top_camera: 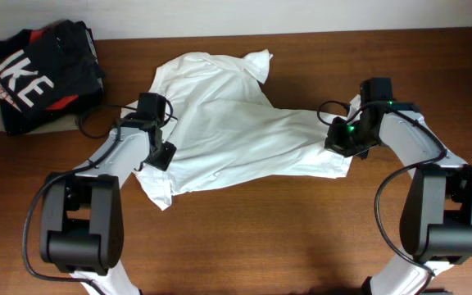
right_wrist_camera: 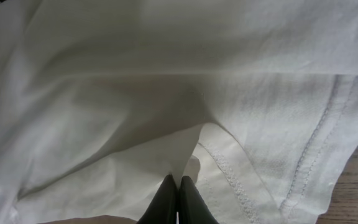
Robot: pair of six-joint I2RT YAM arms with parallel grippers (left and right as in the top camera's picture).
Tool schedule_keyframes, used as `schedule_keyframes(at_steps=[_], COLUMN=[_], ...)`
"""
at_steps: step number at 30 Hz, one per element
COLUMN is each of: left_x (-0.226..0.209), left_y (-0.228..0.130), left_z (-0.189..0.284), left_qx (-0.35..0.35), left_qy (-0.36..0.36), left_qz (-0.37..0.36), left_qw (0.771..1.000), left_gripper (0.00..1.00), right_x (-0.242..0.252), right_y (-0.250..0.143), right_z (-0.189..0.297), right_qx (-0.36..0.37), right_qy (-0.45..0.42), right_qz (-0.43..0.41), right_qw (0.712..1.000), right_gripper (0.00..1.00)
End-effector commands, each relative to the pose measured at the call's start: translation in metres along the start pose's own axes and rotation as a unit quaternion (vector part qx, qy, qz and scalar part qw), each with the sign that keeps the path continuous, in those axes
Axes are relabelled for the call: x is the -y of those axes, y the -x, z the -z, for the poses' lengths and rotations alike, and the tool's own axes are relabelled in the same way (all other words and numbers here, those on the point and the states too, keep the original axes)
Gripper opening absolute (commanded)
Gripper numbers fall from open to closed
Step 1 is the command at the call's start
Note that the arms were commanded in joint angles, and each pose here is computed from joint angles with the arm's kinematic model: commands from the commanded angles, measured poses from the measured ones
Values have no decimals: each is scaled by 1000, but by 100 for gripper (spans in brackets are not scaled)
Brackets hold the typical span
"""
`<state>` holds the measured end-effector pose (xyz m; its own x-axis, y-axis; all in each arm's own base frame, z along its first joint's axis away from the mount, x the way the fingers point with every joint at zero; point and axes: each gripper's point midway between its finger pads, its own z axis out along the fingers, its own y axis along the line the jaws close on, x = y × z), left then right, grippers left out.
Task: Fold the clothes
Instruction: 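Grasp the shirt's left edge with the left gripper, right holding, then lift the shirt with both grippers and shake it out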
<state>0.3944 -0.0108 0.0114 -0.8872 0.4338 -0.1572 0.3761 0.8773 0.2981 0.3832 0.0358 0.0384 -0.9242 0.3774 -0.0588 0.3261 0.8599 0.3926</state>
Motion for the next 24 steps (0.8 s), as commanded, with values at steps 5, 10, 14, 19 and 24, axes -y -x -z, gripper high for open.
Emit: schedule_keyframes(at_steps=[5, 10, 14, 19, 24], left_x=[-14, -17, -18, -23, -51], left_y=[7, 12, 13, 19, 36], left_z=[4, 10, 12, 24, 106], left_qx=[5, 9, 11, 27, 128], left_qy=[10, 11, 11, 16, 38], left_qz=[15, 27, 43, 90, 174], left_qw=[1000, 1000, 999, 995, 976], left_gripper=[56, 38, 14, 1, 1], right_x=[-2, -2, -2, -2, -8], right_y=[4, 4, 4, 4, 3], right_z=[8, 8, 8, 8, 25], right_qx=[15, 16, 16, 15, 28], right_qy=[-2, -4, -4, -4, 1], right_qz=[4, 4, 4, 0, 3], right_qw=[1000, 1000, 1000, 1000, 1000], right_gripper=[4, 4, 4, 4, 4])
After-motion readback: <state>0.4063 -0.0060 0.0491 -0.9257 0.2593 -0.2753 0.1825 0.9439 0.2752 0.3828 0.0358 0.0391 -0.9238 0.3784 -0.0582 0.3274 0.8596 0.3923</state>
